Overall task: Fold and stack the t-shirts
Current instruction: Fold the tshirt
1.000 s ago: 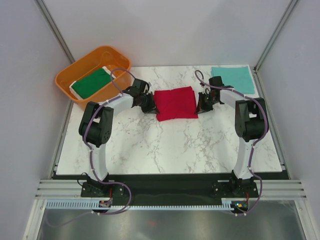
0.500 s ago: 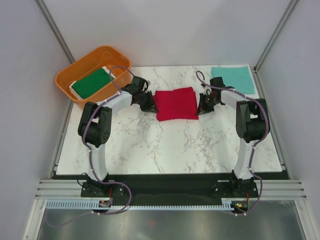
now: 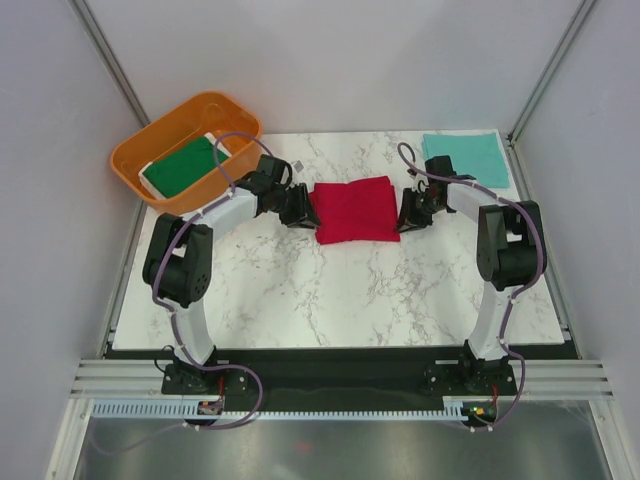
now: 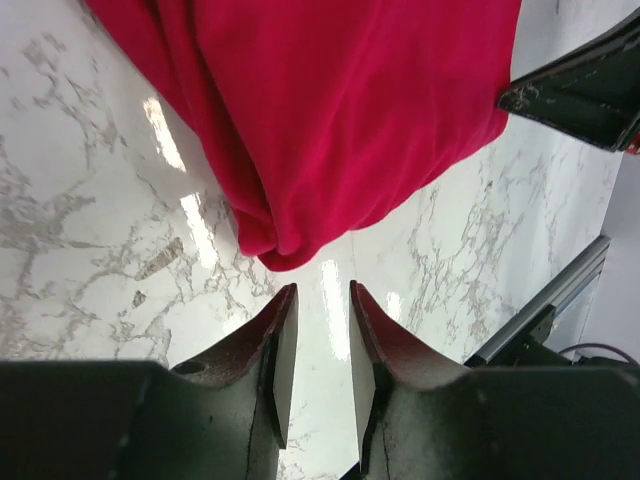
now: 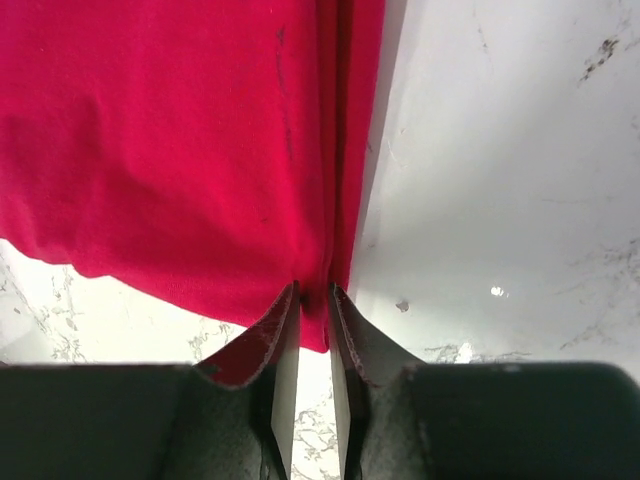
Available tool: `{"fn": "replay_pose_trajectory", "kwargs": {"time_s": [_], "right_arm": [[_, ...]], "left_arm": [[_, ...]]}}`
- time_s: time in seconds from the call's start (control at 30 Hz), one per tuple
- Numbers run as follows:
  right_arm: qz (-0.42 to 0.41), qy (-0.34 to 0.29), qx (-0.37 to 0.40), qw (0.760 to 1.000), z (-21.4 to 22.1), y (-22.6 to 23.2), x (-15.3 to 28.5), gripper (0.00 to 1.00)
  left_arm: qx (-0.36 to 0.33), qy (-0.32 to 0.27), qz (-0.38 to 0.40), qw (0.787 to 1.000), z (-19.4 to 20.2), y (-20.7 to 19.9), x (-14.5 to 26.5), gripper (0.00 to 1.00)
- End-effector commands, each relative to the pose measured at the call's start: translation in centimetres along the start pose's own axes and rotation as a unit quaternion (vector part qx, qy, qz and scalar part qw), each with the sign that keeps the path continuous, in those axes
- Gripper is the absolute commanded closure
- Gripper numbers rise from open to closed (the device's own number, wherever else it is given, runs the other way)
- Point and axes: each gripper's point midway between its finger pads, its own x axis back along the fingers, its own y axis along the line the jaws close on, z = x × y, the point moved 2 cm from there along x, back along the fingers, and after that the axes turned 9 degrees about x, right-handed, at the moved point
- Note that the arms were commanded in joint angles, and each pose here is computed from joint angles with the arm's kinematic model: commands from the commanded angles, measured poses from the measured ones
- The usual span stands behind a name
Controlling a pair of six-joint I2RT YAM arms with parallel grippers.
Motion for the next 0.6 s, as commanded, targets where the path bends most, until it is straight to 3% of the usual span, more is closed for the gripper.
{"fn": "replay_pose_trajectory", "kwargs": {"time_s": [0.0,0.17,0.57], "right_arm": [[-0.004,-0.016,0.004,1.0,-0.3,0.6,1.4,0.75],[-0.005,-0.014,0.003,1.0,-0.1,0.7,1.4,0.8],[-0.003,-0.009,0.001,1.0,0.4,0.4,1.0,0.78]], "left_arm": [[-0.002,0.006,0.05,0.999,1.2,-1.2,-0.2,0.66],[0.005,-0.017,0.026,0.999,1.1,0.3,-0.9,0.7],[-0.003,-0.021,0.056,0.998,1.0,1.1,-3.5,0.72]]}}
